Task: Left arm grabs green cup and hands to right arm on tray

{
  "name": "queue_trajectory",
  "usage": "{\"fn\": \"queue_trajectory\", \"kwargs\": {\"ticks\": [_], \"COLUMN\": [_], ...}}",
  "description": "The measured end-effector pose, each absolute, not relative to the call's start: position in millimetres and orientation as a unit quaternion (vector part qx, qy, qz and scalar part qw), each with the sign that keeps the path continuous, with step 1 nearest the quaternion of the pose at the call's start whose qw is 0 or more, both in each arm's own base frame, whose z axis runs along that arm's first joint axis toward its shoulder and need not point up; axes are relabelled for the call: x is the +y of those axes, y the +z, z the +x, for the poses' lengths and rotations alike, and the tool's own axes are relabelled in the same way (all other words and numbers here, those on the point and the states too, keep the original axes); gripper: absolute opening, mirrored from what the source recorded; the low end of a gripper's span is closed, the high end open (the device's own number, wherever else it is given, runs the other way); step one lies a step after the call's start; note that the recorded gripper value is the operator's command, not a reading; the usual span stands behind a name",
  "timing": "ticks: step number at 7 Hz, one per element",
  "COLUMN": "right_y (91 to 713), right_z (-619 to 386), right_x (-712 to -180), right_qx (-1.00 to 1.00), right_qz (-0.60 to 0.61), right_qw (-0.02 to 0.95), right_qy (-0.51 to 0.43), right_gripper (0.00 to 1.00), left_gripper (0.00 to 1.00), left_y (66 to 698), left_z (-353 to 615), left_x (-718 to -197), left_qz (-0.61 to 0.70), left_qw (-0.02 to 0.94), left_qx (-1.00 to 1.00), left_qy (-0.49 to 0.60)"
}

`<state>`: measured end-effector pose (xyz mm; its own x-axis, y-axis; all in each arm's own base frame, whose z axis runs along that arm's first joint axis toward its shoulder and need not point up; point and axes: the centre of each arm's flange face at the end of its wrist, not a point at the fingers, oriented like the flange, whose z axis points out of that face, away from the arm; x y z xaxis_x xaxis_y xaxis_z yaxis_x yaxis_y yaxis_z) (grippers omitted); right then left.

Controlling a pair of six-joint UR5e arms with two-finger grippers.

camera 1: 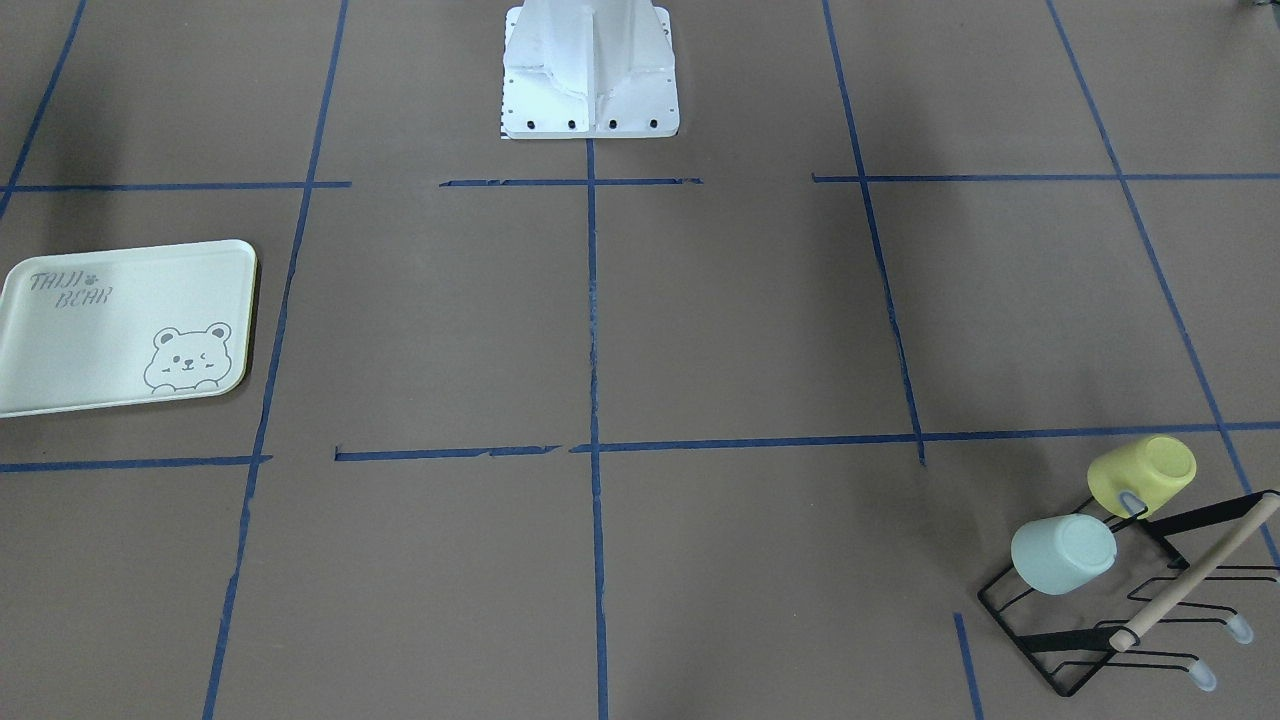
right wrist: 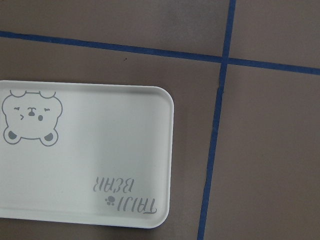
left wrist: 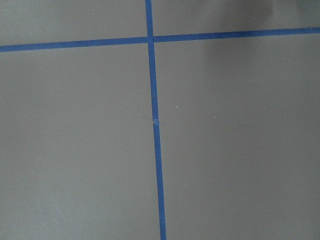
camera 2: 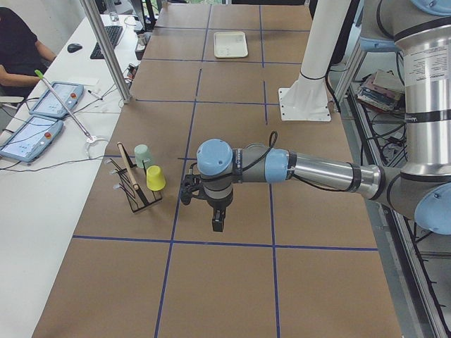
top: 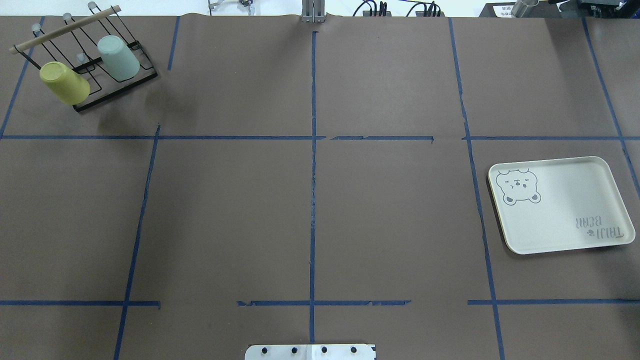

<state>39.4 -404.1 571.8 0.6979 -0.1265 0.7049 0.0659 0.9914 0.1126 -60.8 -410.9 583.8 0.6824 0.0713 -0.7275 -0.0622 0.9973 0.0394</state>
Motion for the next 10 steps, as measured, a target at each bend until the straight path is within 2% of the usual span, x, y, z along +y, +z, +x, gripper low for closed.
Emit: {"fn": "queue_trajectory", "kwargs": {"ticks": [6,10], "right_y": [571.7,564.4], "right_z": [39.1,38.1], "right_x": [-403.0,-403.1], "right_qx": [-0.387,-0.394], "right_qz": [0.038,0.043], "right_qw": [0.920,0.917], "right_qy": [-0.051,-0.051], "right_gripper": [1.00,1.00], "left_gripper": [1.00,1.00], "left_y": [565.2,461.9], "left_z": [-53.5,-20.5], "left_x": [-411.7,-506.7], "left_qz": [0.038,0.076], "left_qw": [0.896,0.880], "left_qx": [0.441,0.468], "left_qy": [0.029,-0.010]}}
